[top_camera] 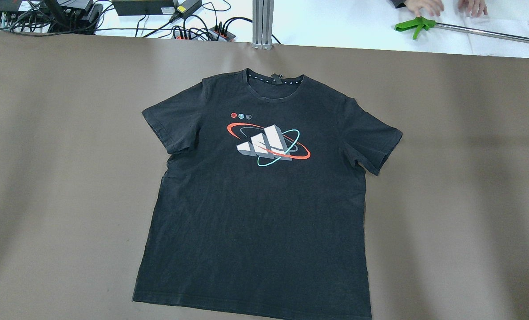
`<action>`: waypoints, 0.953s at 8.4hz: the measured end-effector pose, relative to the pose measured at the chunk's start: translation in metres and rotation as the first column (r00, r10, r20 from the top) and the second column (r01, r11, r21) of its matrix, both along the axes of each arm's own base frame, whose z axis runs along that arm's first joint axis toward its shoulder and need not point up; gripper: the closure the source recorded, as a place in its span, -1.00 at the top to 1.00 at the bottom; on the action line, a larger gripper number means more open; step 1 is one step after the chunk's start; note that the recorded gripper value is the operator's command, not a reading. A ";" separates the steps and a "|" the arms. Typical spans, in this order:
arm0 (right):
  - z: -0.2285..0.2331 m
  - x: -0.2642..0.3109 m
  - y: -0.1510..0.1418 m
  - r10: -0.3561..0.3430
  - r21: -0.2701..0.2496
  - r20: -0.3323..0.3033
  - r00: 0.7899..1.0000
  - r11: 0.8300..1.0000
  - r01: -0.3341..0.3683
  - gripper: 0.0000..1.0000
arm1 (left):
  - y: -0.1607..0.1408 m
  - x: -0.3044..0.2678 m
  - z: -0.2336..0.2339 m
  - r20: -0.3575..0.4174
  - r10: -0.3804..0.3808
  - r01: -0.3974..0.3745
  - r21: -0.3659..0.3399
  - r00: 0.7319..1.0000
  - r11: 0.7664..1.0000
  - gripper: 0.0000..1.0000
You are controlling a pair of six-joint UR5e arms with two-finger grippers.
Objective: Fold clothes
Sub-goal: 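Move both arms from rest toward the shirt's shoulders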
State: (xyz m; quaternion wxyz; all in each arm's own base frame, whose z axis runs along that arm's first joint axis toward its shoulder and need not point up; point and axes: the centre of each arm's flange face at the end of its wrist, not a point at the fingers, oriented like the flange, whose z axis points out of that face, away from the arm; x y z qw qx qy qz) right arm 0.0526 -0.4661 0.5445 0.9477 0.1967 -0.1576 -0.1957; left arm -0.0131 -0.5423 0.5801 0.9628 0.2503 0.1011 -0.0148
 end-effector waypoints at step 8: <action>-0.021 -0.004 -0.022 0.096 -0.005 0.044 0.994 0.995 -0.096 0.88 | -0.015 0.012 -0.027 -0.078 0.037 -0.033 0.049 0.996 0.998 0.89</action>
